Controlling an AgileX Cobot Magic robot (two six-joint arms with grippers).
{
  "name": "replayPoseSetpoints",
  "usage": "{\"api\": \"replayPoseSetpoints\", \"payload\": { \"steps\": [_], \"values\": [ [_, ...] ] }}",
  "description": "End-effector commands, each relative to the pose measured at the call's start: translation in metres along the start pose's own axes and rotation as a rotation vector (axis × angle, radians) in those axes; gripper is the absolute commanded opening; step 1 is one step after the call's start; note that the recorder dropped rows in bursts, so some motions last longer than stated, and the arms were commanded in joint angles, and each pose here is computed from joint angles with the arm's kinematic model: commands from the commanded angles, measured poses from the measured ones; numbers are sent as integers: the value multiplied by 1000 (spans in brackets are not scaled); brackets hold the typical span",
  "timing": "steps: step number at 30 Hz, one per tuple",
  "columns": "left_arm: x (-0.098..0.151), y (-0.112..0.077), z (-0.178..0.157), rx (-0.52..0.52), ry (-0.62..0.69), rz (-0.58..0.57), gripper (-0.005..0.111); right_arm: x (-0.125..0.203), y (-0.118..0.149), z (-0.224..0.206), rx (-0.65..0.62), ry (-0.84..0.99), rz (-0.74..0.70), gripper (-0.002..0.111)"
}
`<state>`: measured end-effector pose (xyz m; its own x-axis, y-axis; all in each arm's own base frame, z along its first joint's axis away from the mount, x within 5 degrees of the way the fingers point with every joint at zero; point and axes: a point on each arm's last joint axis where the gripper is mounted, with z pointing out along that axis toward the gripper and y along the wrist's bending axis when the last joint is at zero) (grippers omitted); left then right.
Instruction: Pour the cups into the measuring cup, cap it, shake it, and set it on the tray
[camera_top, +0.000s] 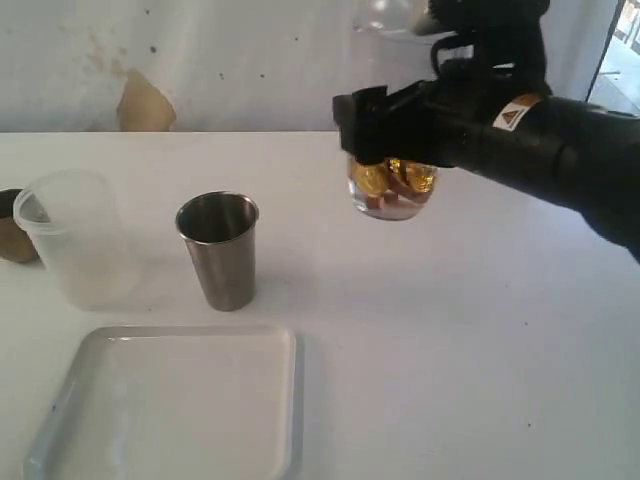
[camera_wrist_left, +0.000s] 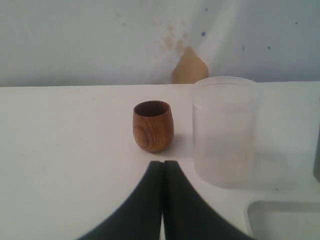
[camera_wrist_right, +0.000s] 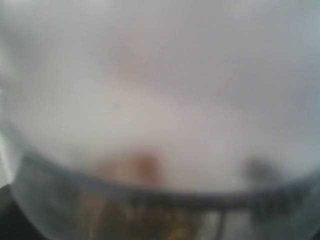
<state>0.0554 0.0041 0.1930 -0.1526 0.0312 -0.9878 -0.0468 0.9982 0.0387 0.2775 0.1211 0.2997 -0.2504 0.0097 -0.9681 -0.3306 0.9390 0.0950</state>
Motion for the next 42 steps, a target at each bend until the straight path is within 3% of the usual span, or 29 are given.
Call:
{"api": "replayPoseSetpoints", "payload": {
  "steps": [1, 3, 6, 7, 10, 14, 18, 23, 32, 42],
  "values": [
    [1, 0, 0, 3, -4, 2, 0, -20, 15, -4, -73, -52, -59, 0],
    [1, 0, 0, 3, -4, 2, 0, -21, 30, -6, -118, -87, -161, 0],
    [1, 0, 0, 3, -4, 2, 0, -29, 4, -3, 15, -165, 81, 0],
    [1, 0, 0, 3, -4, 2, 0, -28, 3, -1, 15, -150, 74, 0],
    [1, 0, 0, 3, -4, 2, 0, -19, 22, -2, -78, -69, -139, 0],
    [1, 0, 0, 3, -4, 2, 0, -24, 23, -2, -67, -131, -83, 0],
    [1, 0, 0, 3, -4, 2, 0, -30, 42, 5, -124, -123, -141, 0],
    [1, 0, 0, 3, -4, 2, 0, -31, 77, 47, -213, -23, -205, 0],
    [1, 0, 0, 3, -4, 2, 0, -35, 151, 105, -355, -31, -361, 0],
    [1, 0, 0, 3, -4, 2, 0, -39, 160, 124, -344, -112, -589, 0]
  ]
}}
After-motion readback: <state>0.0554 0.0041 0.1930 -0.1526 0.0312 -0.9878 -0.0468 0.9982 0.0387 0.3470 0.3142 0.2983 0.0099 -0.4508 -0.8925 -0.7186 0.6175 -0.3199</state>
